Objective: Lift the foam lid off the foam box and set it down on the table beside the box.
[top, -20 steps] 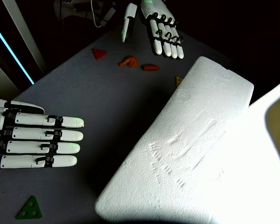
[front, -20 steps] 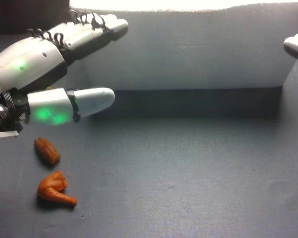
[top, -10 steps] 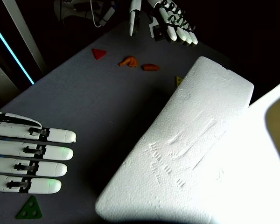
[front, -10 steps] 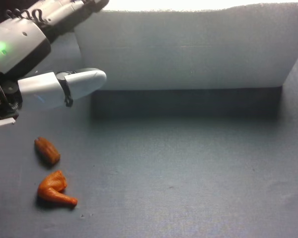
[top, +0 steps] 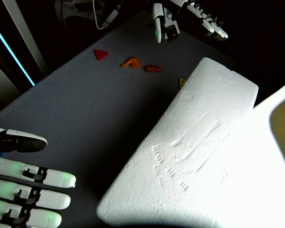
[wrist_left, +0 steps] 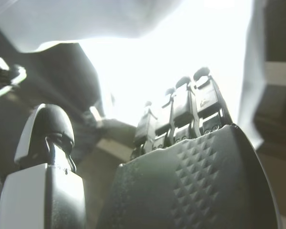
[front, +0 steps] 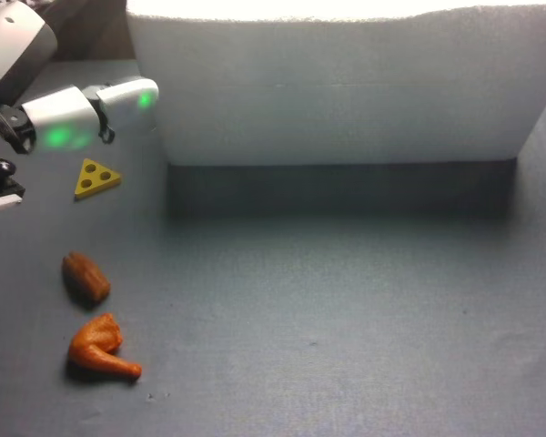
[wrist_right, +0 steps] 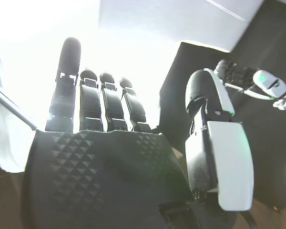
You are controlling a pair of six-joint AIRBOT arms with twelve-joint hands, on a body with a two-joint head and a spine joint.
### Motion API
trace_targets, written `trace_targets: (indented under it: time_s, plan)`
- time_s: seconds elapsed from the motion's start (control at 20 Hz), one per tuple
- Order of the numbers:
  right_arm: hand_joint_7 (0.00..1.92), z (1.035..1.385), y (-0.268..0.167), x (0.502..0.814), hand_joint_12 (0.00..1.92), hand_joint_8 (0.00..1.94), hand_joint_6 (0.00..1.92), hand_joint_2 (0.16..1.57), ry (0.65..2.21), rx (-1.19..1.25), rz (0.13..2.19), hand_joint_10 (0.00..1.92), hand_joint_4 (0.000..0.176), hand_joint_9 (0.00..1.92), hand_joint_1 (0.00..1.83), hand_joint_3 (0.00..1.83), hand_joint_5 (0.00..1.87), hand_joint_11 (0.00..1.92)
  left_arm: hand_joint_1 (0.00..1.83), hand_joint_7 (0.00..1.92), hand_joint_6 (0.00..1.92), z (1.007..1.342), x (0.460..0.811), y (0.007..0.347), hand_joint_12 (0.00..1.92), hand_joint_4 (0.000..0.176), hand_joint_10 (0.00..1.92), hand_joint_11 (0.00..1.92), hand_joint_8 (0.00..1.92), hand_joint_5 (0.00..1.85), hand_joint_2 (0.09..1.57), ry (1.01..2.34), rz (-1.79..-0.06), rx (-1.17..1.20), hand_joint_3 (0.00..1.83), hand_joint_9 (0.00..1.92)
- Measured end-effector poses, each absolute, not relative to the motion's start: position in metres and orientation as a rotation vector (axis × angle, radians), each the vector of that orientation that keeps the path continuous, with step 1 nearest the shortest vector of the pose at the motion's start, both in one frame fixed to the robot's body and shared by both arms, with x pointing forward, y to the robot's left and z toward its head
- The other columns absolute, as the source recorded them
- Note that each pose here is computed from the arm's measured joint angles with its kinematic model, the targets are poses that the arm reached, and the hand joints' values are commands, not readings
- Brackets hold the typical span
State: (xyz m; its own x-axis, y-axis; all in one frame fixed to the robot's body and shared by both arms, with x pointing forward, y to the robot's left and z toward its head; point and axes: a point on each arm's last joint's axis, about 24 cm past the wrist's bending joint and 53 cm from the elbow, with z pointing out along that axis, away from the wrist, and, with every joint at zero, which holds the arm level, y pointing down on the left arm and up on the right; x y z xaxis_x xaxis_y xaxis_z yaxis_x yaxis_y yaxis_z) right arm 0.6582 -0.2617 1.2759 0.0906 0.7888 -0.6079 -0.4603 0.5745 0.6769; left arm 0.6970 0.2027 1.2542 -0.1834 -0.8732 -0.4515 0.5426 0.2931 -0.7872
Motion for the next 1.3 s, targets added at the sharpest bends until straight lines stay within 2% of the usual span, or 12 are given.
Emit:
trace_targets:
  time_s: [0.05,0.15,0.25,0.3,0.35,0.6,0.65,0.75,0.9,1.05,1.2,1.3]
  plan:
    - [0.0,1.275,-0.267,0.664,1.73,0.0,0.0,1.23,1.141,0.374,0.947,0.03,0.066,0.06,0.37,0.0,0.0,0.0,0.6,0.0,0.0,1.252,0.702,0.203,1.35,0.05,0.0,0.0,0.0,0.0,1.11,1.187,-1.322,-0.391,0.0,0.0]
    - [0.0,1.275,-0.275,0.672,1.86,0.0,0.0,1.21,1.136,0.402,0.931,0.48,0.083,0.0,0.41,0.0,0.0,0.0,0.62,0.0,0.0,1.252,0.707,0.207,1.69,0.036,0.0,0.0,0.0,0.01,1.08,1.186,-1.313,-0.41,0.0,0.0]
    - [0.0,1.273,-0.281,0.679,1.91,0.0,0.0,1.17,1.137,0.432,0.915,0.04,0.055,0.0,0.52,0.0,0.0,0.0,0.64,0.0,0.0,1.254,0.714,0.213,1.9,0.019,0.0,0.0,0.0,0.0,1.08,1.167,-1.305,-0.443,0.0,0.0]
    - [0.0,1.274,-0.282,0.682,1.84,0.0,0.0,1.16,1.135,0.44,0.915,0.01,0.048,0.0,0.55,0.0,0.0,0.0,0.65,0.0,0.0,1.253,0.716,0.217,1.92,0.023,0.0,0.0,0.0,0.0,1.07,1.159,-1.305,-0.468,0.0,0.0]
    - [0.0,1.276,-0.284,0.686,1.88,0.0,0.0,1.15,1.13,0.449,0.912,0.0,0.048,0.0,0.54,0.0,0.0,0.0,0.63,0.0,0.0,1.252,0.718,0.219,1.92,0.067,0.0,0.0,0.0,0.0,1.04,1.157,-1.3,-0.472,0.0,0.0]
    - [0.0,1.276,-0.288,0.71,1.56,0.0,0.0,1.16,1.131,0.507,0.908,0.02,0.006,0.01,0.64,0.0,0.0,0.0,0.61,0.0,0.0,1.245,0.738,0.226,1.92,0.037,0.0,0.0,0.0,0.0,1.05,1.152,-1.285,-0.555,0.0,0.0]
    - [0.0,1.276,-0.286,0.715,1.59,0.0,0.0,1.16,1.134,0.519,0.914,0.0,0.017,0.0,0.64,0.0,0.0,0.0,0.56,0.0,0.0,1.242,0.741,0.226,1.86,0.034,0.0,0.0,0.0,0.0,1.04,1.159,-1.283,-0.565,0.0,0.0]
    - [0.0,1.276,-0.283,0.722,1.62,0.0,0.0,1.15,1.138,0.527,0.922,0.03,0.0,0.05,0.65,0.0,0.0,0.0,0.61,0.0,0.0,1.238,0.749,0.224,1.66,0.034,0.0,0.0,0.0,0.0,1.01,1.167,-1.284,-0.592,0.0,0.0]
    - [0.0,1.27,-0.278,0.73,1.48,0.0,0.0,1.12,1.16,0.54,0.926,0.01,0.0,0.01,0.65,0.0,0.0,0.0,0.66,0.0,0.0,1.227,0.759,0.223,1.14,0.0,0.0,0.0,0.0,0.0,1.01,1.186,-1.283,-0.636,0.0,0.0]
    - [0.0,1.267,-0.281,0.733,0.62,0.0,0.0,1.14,1.169,0.558,0.921,0.0,0.0,0.0,0.66,0.0,0.0,0.0,0.59,0.0,0.0,1.224,0.762,0.226,1.1,0.0,0.0,0.0,0.0,0.0,1.01,1.198,-1.275,-0.656,0.0,0.0]
    - [0.0,1.268,-0.282,0.739,0.57,0.0,0.0,1.13,1.154,0.578,0.927,0.0,0.0,0.0,0.65,0.0,0.0,0.0,0.59,0.0,0.0,1.221,0.766,0.225,1.05,0.0,0.0,0.0,0.0,0.0,1.01,1.191,-1.281,-0.679,0.0,0.0]
    - [0.0,1.263,-0.28,0.741,0.76,0.0,0.0,1.13,1.17,0.585,0.929,0.0,0.0,0.0,0.63,0.0,0.0,0.0,0.55,0.0,0.0,1.219,0.768,0.223,1.04,0.0,0.0,0.0,0.0,0.0,1.03,1.201,-1.28,-0.68,0.01,0.0]
